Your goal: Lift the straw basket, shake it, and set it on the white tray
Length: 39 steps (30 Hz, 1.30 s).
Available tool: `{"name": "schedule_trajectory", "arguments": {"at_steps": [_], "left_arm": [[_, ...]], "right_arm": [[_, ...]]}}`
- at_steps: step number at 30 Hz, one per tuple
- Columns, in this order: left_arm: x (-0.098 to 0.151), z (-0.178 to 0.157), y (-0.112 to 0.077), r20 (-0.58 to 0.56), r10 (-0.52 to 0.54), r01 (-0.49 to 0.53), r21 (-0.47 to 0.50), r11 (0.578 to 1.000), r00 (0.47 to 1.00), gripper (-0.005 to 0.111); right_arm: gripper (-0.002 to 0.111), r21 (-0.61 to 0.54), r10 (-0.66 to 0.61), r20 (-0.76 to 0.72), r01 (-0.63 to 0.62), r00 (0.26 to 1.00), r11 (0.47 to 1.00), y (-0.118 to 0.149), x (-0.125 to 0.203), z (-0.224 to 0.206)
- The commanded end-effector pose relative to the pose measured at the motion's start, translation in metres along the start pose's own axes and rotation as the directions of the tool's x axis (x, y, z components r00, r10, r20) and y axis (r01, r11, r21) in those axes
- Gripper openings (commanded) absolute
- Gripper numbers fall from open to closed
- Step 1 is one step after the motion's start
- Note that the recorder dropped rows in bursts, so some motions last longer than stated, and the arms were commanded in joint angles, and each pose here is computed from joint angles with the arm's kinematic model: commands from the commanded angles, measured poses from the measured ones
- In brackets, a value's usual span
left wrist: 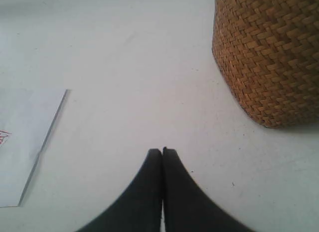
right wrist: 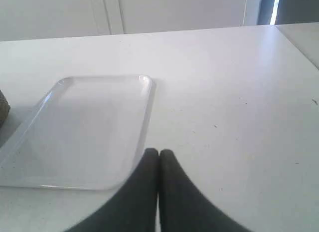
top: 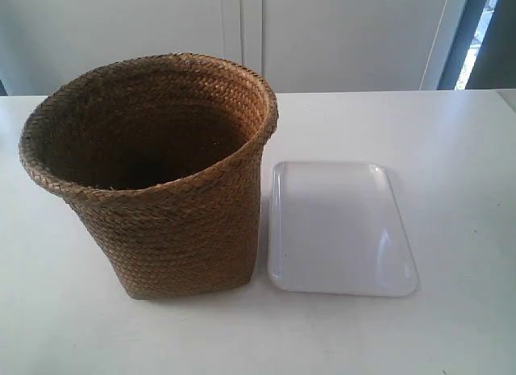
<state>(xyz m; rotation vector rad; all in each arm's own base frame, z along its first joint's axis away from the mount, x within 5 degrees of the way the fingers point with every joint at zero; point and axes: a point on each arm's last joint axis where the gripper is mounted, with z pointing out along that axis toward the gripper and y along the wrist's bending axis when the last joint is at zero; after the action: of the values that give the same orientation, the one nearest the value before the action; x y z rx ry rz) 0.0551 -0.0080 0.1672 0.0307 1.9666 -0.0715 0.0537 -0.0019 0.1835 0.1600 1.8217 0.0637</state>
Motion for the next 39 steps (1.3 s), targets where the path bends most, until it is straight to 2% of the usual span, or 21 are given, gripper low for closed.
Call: {"name": "schedule_trajectory", "arguments": {"at_steps": [1, 11, 13, 14, 17, 19, 22, 25, 27, 28, 29, 30, 31, 32, 33, 34, 35, 36, 37, 38, 39], "left_arm": [[0.002, 0.001, 0.0, -0.003, -0.012, 0.012, -0.003, 1.0, 1.0, 0.0], [0.002, 0.001, 0.0, -0.003, -0.009, 0.009, -0.004, 1.0, 1.0, 0.0], [-0.001, 0.001, 0.003, 0.023, 0.083, -0.082, -0.03, 0.996, 0.996, 0.0], [-0.004, 0.0, 0.003, 0.055, 0.086, -0.084, -0.04, 0.996, 0.995, 0.0], [-0.014, -0.001, 0.005, 0.179, -0.065, 0.073, -0.04, 0.997, 0.982, 0.0], [-0.026, -0.004, 0.008, 0.318, -0.328, 0.34, 0.02, 0.94, 0.889, 0.0], [-0.031, -0.006, 0.011, 0.365, -0.546, 0.548, 0.108, 0.83, 0.754, 0.0], [-0.039, -0.011, 0.015, 0.448, -0.631, 0.63, 0.175, 0.756, 0.633, 0.0], [-0.046, -0.016, 0.02, 0.52, -0.666, 0.661, 0.233, 0.713, 0.534, 0.0], [-0.056, -0.024, 0.025, 0.617, -0.671, 0.66, 0.306, 0.686, 0.412, 0.0], [-0.059, -0.029, 0.028, 0.657, -0.661, 0.648, 0.332, 0.686, 0.363, 0.0], [-0.068, -0.04, 0.032, 0.731, -0.639, 0.613, 0.397, 0.683, 0.239, 0.0], [-0.078, -0.048, 0.032, 0.749, -0.628, 0.588, 0.416, 0.693, 0.21, 0.0], [-0.102, -0.058, 0.026, 0.754, -0.596, 0.54, 0.391, 0.745, 0.276, 0.0], [-0.11, -0.057, 0.021, 0.721, -0.589, 0.536, 0.355, 0.766, 0.365, 0.0], [-0.132, -0.057, 0.012, 0.608, -0.588, 0.535, 0.296, 0.791, 0.533, 0.0], [-0.149, -0.053, 0.007, 0.513, -0.559, 0.517, 0.239, 0.822, 0.652, 0.0], [-0.16, -0.048, 0.004, 0.443, -0.518, 0.487, 0.19, 0.852, 0.732, 0.0], [-0.174, -0.039, 0.001, 0.322, -0.473, 0.453, 0.14, 0.88, 0.82, 0.0], [-0.181, -0.033, -0.001, 0.254, -0.438, 0.423, 0.114, 0.899, 0.863, 0.0], [-0.192, -0.024, -0.003, 0.14, -0.363, 0.354, 0.086, 0.931, 0.921, 0.0]], "right_arm": [[0.0, 0.006, 0.007, 0.004, -0.007, 1.0, 1.0, -0.001, 0.001, 0.0], [0.0, 0.007, 0.005, 0.004, -0.006, 1.0, 1.0, -0.001, 0.001, 0.0], [0.0, 0.012, -0.05, 0.055, 0.05, 0.997, 0.999, -0.001, -0.004, 0.0], [0.0, 0.01, -0.057, 0.09, 0.056, 0.994, 0.998, 0.0, -0.007, 0.0], [0.0, 0.0, -0.049, 0.201, 0.05, 0.978, 0.999, 0.001, -0.017, -0.002], [0.0, -0.034, 0.018, 0.348, -0.007, 0.937, 0.999, 0.003, -0.03, -0.006], [0.0, -0.07, 0.05, 0.507, -0.017, 0.86, 0.997, 0.005, -0.045, -0.013], [0.0, -0.09, 0.06, 0.618, -0.006, 0.784, 0.996, 0.006, -0.055, -0.02], [0.0, -0.133, 0.12, 0.645, -0.044, 0.755, 0.99, 0.007, -0.058, -0.022], [0.0, -0.231, 0.261, 0.66, -0.14, 0.704, 0.963, 0.006, -0.062, -0.026], [0.0, -0.296, 0.344, 0.687, -0.186, 0.64, 0.937, 0.006, -0.066, -0.03], [0.0, -0.414, 0.461, 0.748, -0.207, 0.478, 0.886, 0.004, -0.076, -0.044], [0.0, -0.461, 0.508, 0.762, -0.216, 0.401, 0.861, 0.002, -0.08, -0.049], [0.0, -0.486, 0.543, 0.772, -0.243, 0.33, 0.84, -0.001, -0.094, -0.057], [0.0, -0.484, 0.552, 0.766, -0.27, 0.33, 0.832, -0.001, -0.103, -0.058], [0.0, -0.454, 0.543, 0.737, -0.301, 0.402, 0.839, 0.002, -0.12, -0.054], [0.0, -0.389, 0.501, 0.672, -0.315, 0.545, 0.865, 0.009, -0.138, -0.042], [0.0, -0.341, 0.458, 0.62, -0.307, 0.637, 0.889, 0.014, -0.148, -0.033], [0.0, -0.227, 0.343, 0.495, -0.262, 0.799, 0.938, 0.02, -0.164, -0.008], [0.0, -0.167, 0.286, 0.413, -0.237, 0.865, 0.957, 0.021, -0.169, 0.007], [0.0, -0.057, 0.175, 0.251, -0.166, 0.952, 0.985, 0.02, -0.175, 0.032]]}}
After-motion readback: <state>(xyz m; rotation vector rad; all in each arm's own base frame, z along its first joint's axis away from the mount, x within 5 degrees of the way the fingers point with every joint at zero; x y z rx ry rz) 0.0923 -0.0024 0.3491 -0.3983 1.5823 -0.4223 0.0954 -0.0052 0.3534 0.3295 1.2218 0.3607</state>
